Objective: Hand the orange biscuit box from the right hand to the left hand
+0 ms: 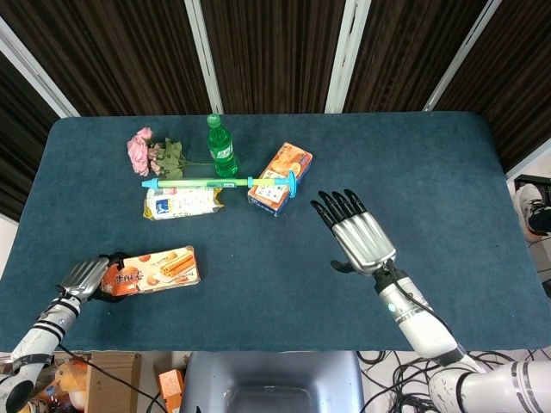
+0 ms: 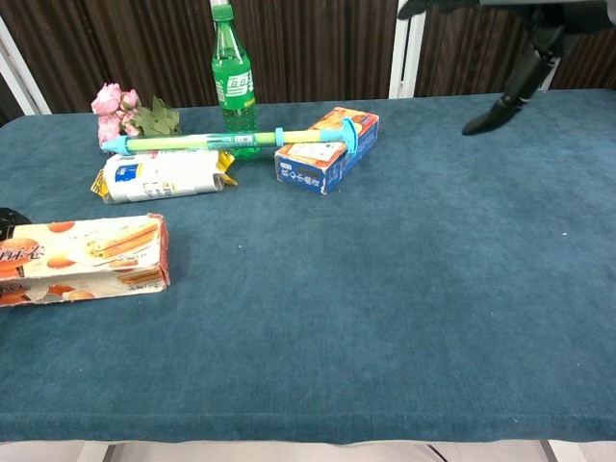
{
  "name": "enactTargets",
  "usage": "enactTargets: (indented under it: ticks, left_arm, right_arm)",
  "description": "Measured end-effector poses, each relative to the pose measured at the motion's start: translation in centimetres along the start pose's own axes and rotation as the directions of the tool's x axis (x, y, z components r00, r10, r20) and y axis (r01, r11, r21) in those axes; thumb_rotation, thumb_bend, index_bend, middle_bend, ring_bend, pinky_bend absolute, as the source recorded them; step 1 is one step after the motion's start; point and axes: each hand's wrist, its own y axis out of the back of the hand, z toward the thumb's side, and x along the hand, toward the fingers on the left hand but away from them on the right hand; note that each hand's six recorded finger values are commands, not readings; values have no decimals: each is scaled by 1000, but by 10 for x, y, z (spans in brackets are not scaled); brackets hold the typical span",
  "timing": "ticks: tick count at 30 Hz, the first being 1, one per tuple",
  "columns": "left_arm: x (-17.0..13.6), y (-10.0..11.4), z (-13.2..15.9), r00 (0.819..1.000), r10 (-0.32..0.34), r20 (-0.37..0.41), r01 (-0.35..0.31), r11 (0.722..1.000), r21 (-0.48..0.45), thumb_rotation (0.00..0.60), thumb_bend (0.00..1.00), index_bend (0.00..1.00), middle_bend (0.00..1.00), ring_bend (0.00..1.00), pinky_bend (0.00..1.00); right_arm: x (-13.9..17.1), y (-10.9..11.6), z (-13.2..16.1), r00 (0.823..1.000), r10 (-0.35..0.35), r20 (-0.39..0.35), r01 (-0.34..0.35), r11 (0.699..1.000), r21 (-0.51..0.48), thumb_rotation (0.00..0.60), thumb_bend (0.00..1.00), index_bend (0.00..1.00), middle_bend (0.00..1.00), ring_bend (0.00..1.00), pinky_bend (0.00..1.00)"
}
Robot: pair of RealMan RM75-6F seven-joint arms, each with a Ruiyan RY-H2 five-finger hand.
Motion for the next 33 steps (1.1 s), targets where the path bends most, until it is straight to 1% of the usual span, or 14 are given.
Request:
enactTargets:
  ticks: [2, 5, 9, 12, 15, 18, 20, 21, 22, 25, 26, 28, 30, 33]
  left_arm:
    - [-1, -5, -4, 999, -31, -20, 31, 999, -13, 600, 137, 0, 6, 0, 72]
    - [-5, -9, -9, 997, -67, -47, 66, 997, -33, 600, 134, 0, 0, 0, 43]
    - [-11, -2, -8, 998, -48, -45, 46, 998, -35, 600, 134, 0, 0, 0, 33]
    - [-25, 14, -8, 999, 2, -34, -2, 1000, -15, 600, 182, 0, 0, 0, 19]
    - [-45, 30, -9, 996, 85, -33, -85, 996, 12, 600, 255, 0, 0, 0, 18]
    - [-75, 44, -14, 979, 197, -57, -196, 980, 20, 600, 287, 0, 0, 0, 19]
    - [-100, 49, -20, 955, 282, -90, -281, 959, 22, 600, 293, 0, 1, 0, 19]
    - [-113, 50, -24, 942, 318, -107, -318, 948, 23, 600, 296, 0, 3, 0, 19]
    - [-130, 48, -30, 922, 362, -135, -362, 932, 23, 600, 299, 0, 6, 0, 19]
    - [-175, 34, -41, 880, 427, -208, -427, 903, 51, 600, 305, 0, 23, 0, 19]
    - [-185, 29, -41, 873, 438, -215, -434, 898, 69, 600, 305, 0, 29, 0, 18]
    - [-200, 18, -34, 868, 453, -203, -440, 892, 107, 600, 305, 0, 29, 0, 19]
    - [-206, 9, -27, 874, 449, -186, -432, 893, 124, 600, 304, 0, 30, 0, 19]
    - [-208, 1, -21, 883, 436, -173, -422, 900, 109, 600, 303, 0, 30, 0, 18]
  right_arm:
    - [3, -3, -3, 1000, 7, 1, -7, 1000, 8, 600, 68, 0, 0, 0, 0]
    - [9, -7, -9, 1000, 11, 4, -11, 1000, 19, 600, 68, 0, 0, 0, 0]
    - [24, -12, -23, 1000, 18, 23, -19, 1000, 19, 600, 68, 0, 0, 0, 0]
    - [38, -15, -36, 999, 17, 44, -17, 1000, 13, 600, 68, 0, 0, 0, 0]
    - [58, -19, -53, 997, 6, 81, -7, 1000, 21, 600, 68, 0, 0, 0, 0]
    - [88, -28, -81, 986, -20, 167, 14, 999, 37, 600, 67, 0, 0, 0, 0]
    - [115, -38, -107, 963, -49, 264, 37, 998, 49, 600, 67, 0, 0, 0, 0]
    - [128, -43, -118, 948, -63, 312, 49, 997, 52, 600, 67, 0, 0, 0, 1]
    - [147, -50, -134, 924, -83, 374, 67, 996, 57, 600, 68, 0, 0, 0, 1]
    - [188, -69, -165, 869, -127, 478, 108, 992, 68, 600, 67, 0, 0, 0, 2]
    - [197, -74, -172, 858, -137, 495, 120, 991, 66, 600, 67, 0, 0, 0, 2]
    - [214, -86, -185, 838, -155, 523, 153, 987, 46, 600, 67, 0, 0, 0, 2]
    - [224, -96, -192, 826, -162, 540, 182, 983, 15, 600, 67, 0, 0, 0, 1]
    - [232, -108, -195, 822, -157, 548, 202, 979, -23, 600, 67, 0, 0, 0, 1]
